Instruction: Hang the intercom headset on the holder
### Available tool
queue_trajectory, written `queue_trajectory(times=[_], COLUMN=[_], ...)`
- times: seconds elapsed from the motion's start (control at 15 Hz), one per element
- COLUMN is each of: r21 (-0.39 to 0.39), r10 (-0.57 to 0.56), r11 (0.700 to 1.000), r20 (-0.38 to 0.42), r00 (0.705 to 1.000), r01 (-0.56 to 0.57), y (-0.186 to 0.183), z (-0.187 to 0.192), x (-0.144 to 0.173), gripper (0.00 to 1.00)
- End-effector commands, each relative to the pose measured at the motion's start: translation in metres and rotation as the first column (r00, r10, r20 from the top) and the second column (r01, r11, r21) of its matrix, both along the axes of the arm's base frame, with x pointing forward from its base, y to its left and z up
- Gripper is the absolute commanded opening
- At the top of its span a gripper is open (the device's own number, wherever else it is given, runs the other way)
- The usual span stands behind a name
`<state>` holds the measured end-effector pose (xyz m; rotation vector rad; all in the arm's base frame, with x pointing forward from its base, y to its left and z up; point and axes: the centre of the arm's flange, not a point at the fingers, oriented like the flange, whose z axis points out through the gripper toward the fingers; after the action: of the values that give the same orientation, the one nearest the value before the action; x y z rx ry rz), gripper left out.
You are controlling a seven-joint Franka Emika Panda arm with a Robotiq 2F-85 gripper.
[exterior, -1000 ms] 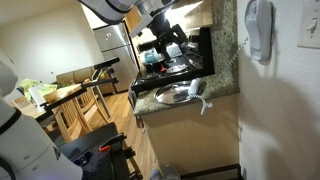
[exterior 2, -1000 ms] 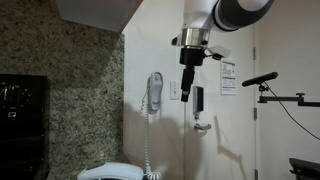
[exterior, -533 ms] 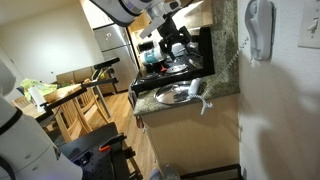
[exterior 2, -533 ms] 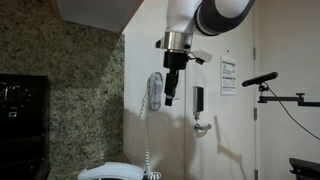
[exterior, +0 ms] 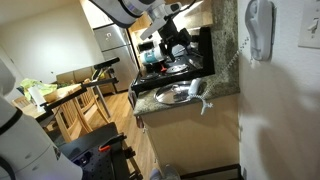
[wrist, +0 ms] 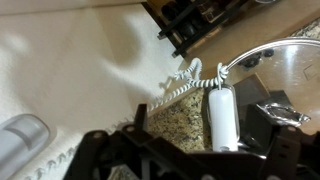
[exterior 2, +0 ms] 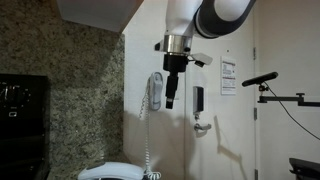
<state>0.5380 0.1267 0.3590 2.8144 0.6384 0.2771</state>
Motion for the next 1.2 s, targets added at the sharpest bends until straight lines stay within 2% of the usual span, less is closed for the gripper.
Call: queue_trajectory(times=[0.0, 0.2, 0.4, 0.53, 0.67, 0.87, 0.93, 1.0, 1.13], r21=[-0.012, -0.033, -0.048, -0.055, -0.064, -0.061, -0.054, -0.053, -0.043], r10=[0.204, 0.363, 0.509, 0.597, 0.633, 0.654, 0.651, 0.643, 0.598], r11=[0.979, 0.931, 0.859, 0.801, 0.773, 0.756, 0.759, 0.766, 0.802], r20=[0.001, -0.007, -0.017, 0.001, 0.022, 0.036, 0.038, 0.035, 0.043], r00=[0.979, 0.932, 0.861, 0.802, 0.774, 0.755, 0.758, 0.765, 0.8], r01=[-0.204, -0.363, -0.509, -0.597, -0.631, -0.652, -0.649, -0.641, -0.596], y=[0.008, 0.018, 0.024, 0.026, 0.028, 0.029, 0.029, 0.029, 0.031], z=[-0.016, -0.028, -0.04, -0.048, -0.054, -0.063, -0.066, -0.068, -0.07], x=[0.002, 0.002, 0.008, 0.017, 0.025, 0.04, 0.044, 0.05, 0.059], gripper=[1.0, 1.0, 1.0, 1.0, 1.0, 1.0, 1.0, 1.0, 1.0])
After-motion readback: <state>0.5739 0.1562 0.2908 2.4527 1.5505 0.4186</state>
